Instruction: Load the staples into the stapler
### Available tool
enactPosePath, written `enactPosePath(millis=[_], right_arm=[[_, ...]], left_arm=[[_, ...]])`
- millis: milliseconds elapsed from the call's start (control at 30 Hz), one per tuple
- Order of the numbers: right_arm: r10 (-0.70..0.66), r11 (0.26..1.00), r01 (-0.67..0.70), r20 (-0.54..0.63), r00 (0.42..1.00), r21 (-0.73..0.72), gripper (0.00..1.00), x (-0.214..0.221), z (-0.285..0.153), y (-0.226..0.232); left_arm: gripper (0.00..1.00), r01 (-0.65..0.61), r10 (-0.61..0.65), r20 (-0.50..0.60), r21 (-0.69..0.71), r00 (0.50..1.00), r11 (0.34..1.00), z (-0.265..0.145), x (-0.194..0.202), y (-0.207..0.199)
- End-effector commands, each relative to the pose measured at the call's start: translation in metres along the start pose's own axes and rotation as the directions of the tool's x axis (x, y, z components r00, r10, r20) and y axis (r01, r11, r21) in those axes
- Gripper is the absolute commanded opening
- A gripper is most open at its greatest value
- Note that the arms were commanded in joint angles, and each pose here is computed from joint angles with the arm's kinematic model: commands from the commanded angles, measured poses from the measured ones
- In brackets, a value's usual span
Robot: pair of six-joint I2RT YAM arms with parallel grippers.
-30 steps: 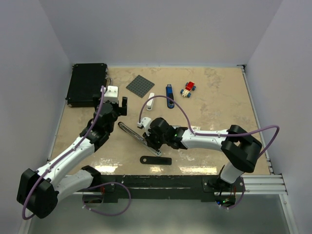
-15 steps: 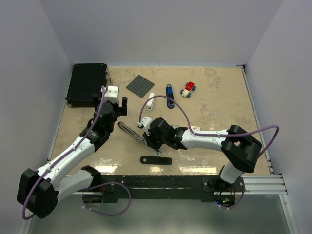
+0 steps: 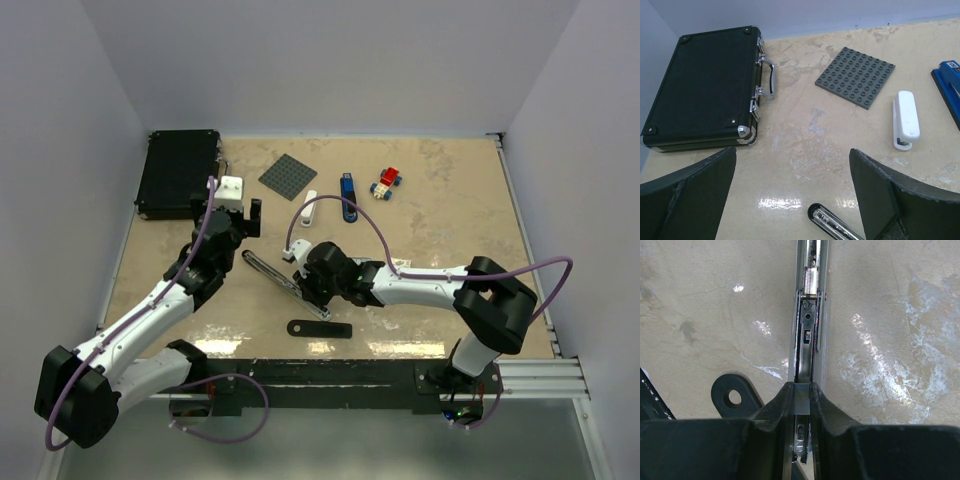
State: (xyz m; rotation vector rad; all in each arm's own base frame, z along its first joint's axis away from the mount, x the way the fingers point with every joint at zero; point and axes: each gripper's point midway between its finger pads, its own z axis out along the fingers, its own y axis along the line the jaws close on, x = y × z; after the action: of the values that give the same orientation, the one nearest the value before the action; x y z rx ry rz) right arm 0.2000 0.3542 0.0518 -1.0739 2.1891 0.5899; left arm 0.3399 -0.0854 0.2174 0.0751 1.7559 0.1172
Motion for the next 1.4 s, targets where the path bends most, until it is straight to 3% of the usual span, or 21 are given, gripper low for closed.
enactPosePath(millis=[0, 400, 567, 700, 767, 900, 967, 1100, 1200, 1367], right_arm=[[-0.002, 0.999, 0.003, -0.03, 1.0, 0.034, 0.17, 0.007, 0.002, -0.005], [-0.009, 1.0, 0.01, -0.043, 0.999, 0.028, 0.29, 0.009, 0.001, -0.004], [-0.002, 1.0, 0.003, -0.033, 0.999, 0.021, 0.37, 0.002, -0.004, -0.002], [0.006, 1.0, -0.006, 0.002, 1.0, -0.001, 0.51, -0.013, -0.019, 0.004], [0.016, 1.0, -0.016, 0.006, 1.0, 0.004, 0.56, -0.013, -0.024, 0.004], [0.048, 0.999, -0.047, -0.014, 0.999, 0.013, 0.57, 0.0, -0.027, 0.002], [0.065, 0.998, -0.065, -0.032, 0.997, 0.013, 0.57, 0.007, -0.027, 0.003], [0.087, 0.996, -0.087, -0.049, 0.995, 0.008, 0.57, 0.017, -0.028, 0.004], [0.091, 0.996, -0.09, -0.068, 0.994, 0.016, 0.57, 0.021, -0.027, 0.004], [0.085, 0.996, -0.081, -0.103, 0.991, 0.04, 0.55, 0.03, -0.023, 0.004]], left_arm=[[1.0, 0.03, -0.029, 0.064, -0.014, 0.998, 0.999, 0.001, -0.021, 0.005], [1.0, 0.03, -0.03, 0.066, -0.012, 0.997, 0.999, 0.0, -0.022, 0.005], [1.0, 0.033, -0.032, 0.064, -0.011, 0.997, 0.999, 0.0, -0.021, 0.004], [1.0, 0.043, -0.043, 0.061, 0.007, 0.997, 0.999, 0.001, -0.021, 0.0], [1.0, 0.067, -0.068, 0.042, 0.022, 0.997, 0.998, 0.003, -0.017, -0.003], [1.0, 0.151, -0.148, -0.04, 0.074, 0.988, 0.986, 0.007, -0.001, -0.017], [1.0, 0.219, -0.211, -0.152, 0.039, 0.966, 0.975, 0.013, 0.021, -0.019], [1.0, 0.35, -0.327, -0.38, -0.01, 0.865, 0.937, 0.011, 0.074, -0.031], [1.0, 0.413, -0.403, -0.459, -0.084, 0.792, 0.907, 0.008, 0.103, -0.032], [1.0, 0.444, -0.463, -0.506, -0.166, 0.728, 0.88, 0.007, 0.131, -0.032]])
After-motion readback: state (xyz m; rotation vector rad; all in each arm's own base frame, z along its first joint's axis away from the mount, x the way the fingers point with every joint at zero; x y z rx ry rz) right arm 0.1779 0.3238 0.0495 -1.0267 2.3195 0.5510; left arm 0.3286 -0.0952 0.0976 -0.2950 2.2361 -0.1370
